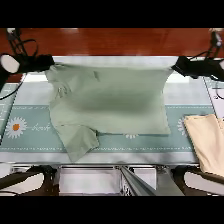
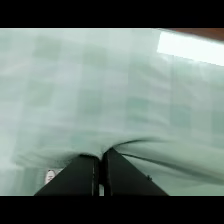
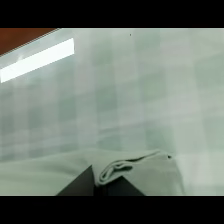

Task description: Fold the shirts.

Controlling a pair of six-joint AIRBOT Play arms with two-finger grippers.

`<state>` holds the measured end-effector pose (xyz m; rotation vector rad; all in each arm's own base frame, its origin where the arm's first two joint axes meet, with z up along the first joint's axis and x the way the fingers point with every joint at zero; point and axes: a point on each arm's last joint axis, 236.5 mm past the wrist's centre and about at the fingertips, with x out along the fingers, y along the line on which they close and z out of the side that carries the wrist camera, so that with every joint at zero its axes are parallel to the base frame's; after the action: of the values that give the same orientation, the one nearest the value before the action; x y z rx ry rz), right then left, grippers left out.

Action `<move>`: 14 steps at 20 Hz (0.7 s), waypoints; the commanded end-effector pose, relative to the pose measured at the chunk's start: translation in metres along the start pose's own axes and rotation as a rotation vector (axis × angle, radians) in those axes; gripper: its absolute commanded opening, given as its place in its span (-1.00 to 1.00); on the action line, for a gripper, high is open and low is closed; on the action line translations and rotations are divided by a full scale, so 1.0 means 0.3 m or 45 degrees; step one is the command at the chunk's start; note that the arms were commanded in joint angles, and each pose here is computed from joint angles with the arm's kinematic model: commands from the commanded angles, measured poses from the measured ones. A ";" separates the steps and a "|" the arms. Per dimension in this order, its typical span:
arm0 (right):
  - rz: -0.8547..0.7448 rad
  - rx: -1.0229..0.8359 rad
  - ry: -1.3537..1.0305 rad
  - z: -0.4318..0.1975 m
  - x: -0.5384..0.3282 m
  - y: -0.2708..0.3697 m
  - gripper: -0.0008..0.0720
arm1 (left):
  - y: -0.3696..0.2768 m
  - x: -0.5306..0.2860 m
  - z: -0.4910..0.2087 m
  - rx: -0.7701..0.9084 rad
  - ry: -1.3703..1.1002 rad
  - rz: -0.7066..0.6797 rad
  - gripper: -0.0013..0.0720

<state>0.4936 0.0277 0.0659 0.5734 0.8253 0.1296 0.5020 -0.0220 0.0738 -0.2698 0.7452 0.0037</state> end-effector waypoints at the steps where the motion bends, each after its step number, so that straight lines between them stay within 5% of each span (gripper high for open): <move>1: 0.053 0.132 0.060 0.036 0.246 -0.061 -0.92 | -0.013 0.147 -0.012 -0.185 -0.041 -0.052 -0.89; 9: 0.018 -0.119 0.517 -0.150 0.179 -0.110 -0.92 | 0.104 0.077 -0.315 0.012 0.519 -0.004 -0.89; 14: -0.046 -0.025 0.631 -0.307 0.267 -0.185 -0.86 | 0.091 0.138 -0.547 -0.041 0.829 -0.034 -0.88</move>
<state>0.4898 0.0436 -0.0393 0.4986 1.2306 0.2741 0.4485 -0.0245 -0.0467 -0.2955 1.2251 -0.0520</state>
